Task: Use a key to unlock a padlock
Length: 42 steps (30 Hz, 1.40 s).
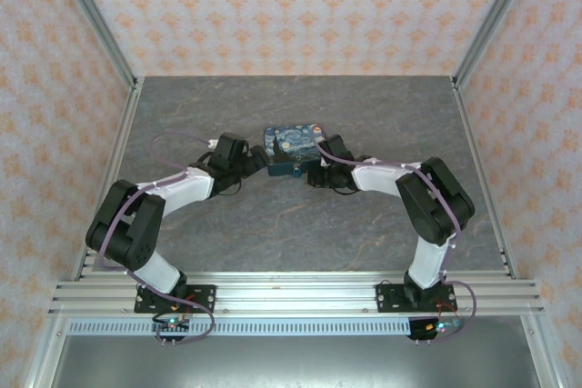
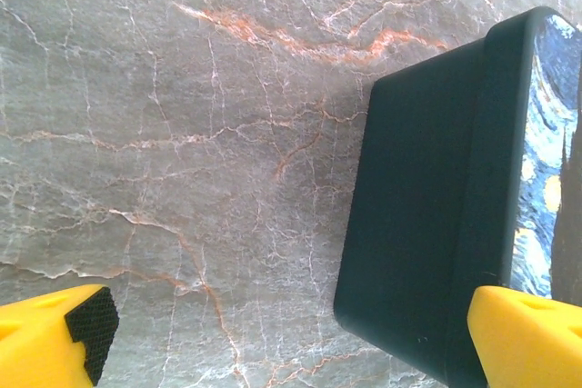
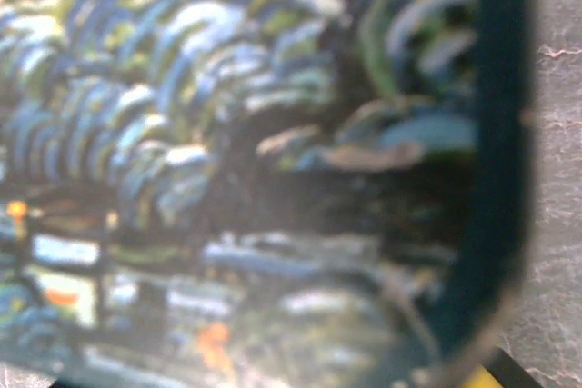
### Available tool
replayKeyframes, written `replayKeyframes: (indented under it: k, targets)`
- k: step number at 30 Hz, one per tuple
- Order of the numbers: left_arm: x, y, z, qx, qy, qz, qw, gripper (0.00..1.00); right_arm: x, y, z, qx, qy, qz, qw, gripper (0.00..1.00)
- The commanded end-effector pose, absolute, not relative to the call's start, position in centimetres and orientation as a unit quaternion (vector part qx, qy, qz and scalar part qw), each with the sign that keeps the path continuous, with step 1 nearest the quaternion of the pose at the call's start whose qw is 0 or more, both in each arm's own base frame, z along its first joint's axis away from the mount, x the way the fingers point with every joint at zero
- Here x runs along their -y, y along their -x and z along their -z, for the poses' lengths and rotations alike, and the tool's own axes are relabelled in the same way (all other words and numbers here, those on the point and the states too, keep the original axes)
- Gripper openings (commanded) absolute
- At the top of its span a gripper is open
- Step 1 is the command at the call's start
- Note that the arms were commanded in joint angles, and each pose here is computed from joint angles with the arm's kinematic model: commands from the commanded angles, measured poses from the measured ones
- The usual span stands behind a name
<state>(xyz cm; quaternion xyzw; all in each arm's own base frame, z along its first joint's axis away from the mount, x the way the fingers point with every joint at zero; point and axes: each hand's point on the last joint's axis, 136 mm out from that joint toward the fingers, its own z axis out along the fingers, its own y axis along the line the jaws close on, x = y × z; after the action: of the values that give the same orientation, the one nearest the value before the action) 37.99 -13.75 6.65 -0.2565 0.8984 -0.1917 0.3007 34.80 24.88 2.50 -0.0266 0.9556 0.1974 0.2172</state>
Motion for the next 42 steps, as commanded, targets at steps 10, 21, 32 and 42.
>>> replayKeyframes:
  k: [10,21,32,42]
  targets:
    - [12.1,-39.0,-10.0,-0.885,0.262,0.184,0.338,1.00,-25.0,-26.2,0.0,-0.971,0.082,-0.162,0.159,0.25]
    - [12.8,-39.9,-10.7,-0.886,0.251,0.196,0.338,1.00,-24.2,-29.2,-9.0,-0.945,0.061,-0.182,0.264,0.48]
    - [12.7,-39.8,-11.3,-0.887,0.247,0.192,0.341,1.00,-26.8,-33.7,-7.6,-0.950,0.069,-0.190,0.236,0.36]
    - [12.7,-39.9,-12.4,-0.884,0.244,0.195,0.348,1.00,-27.3,-34.5,-4.9,-0.956,0.064,-0.181,0.224,0.26]
